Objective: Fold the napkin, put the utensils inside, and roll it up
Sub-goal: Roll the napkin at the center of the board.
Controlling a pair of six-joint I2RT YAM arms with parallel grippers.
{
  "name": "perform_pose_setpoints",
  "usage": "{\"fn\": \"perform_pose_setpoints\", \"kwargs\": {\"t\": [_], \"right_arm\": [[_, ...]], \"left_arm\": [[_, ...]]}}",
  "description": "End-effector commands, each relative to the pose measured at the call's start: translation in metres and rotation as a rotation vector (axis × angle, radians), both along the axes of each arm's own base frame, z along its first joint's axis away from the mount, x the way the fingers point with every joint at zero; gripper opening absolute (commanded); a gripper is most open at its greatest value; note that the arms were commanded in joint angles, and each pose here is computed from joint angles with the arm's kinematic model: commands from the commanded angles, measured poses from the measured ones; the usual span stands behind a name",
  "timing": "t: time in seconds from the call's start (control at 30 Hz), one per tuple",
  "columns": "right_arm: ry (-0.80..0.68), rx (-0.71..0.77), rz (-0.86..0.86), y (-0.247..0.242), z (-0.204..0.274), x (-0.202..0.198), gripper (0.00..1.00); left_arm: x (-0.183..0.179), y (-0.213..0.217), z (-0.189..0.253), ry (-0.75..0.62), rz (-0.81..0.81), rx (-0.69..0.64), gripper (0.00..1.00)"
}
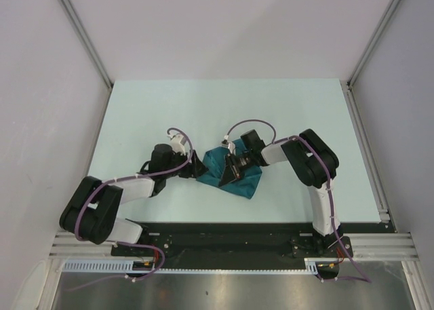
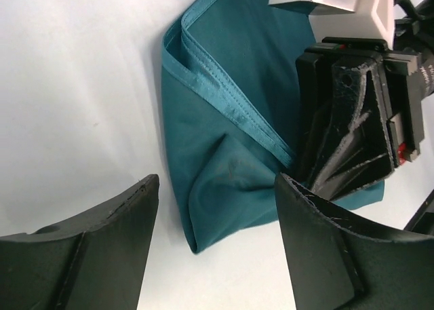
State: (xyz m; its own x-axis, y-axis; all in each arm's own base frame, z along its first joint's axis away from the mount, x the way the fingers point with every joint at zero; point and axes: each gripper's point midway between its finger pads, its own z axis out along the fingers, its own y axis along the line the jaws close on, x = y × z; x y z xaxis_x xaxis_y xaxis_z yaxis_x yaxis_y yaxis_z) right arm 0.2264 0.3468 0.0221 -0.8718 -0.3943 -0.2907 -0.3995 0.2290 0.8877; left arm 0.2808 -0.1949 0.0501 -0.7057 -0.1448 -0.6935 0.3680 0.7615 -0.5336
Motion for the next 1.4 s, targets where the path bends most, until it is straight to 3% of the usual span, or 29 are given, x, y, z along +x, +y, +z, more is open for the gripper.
{"fn": "perform_pose_setpoints", "kwargs": {"t": [0.0,0.57,1.03,1.17,1.3,1.37], "right_arm": [[0.086,-0.065,0.008,-0.008,-0.017,-0.015,0.17],[0.065,-0.067,-0.004,-0.008,-0.015,-0.008,0.18],[0.033,-0.075,-0.03,-0.01,-0.013,0.003,0.21],[0.016,-0.087,-0.049,-0.014,-0.001,0.009,0.3],[-0.055,-0.088,-0.071,-0.02,0.025,0.021,0.46],[-0.103,-0.094,-0.083,-0.021,0.036,0.026,0.48]], "left_arm": [[0.017,-0.009,0.004,-0.046,-0.028,0.034,0.73],[0.008,-0.031,-0.031,0.084,-0.123,0.095,0.69],[-0.014,-0.037,-0.047,0.145,-0.169,0.111,0.28],[-0.012,-0.033,-0.049,0.155,-0.152,0.134,0.02],[-0.011,-0.029,-0.052,0.162,-0.14,0.157,0.0],[-0.011,-0.03,-0.052,0.162,-0.14,0.157,0.0]]}}
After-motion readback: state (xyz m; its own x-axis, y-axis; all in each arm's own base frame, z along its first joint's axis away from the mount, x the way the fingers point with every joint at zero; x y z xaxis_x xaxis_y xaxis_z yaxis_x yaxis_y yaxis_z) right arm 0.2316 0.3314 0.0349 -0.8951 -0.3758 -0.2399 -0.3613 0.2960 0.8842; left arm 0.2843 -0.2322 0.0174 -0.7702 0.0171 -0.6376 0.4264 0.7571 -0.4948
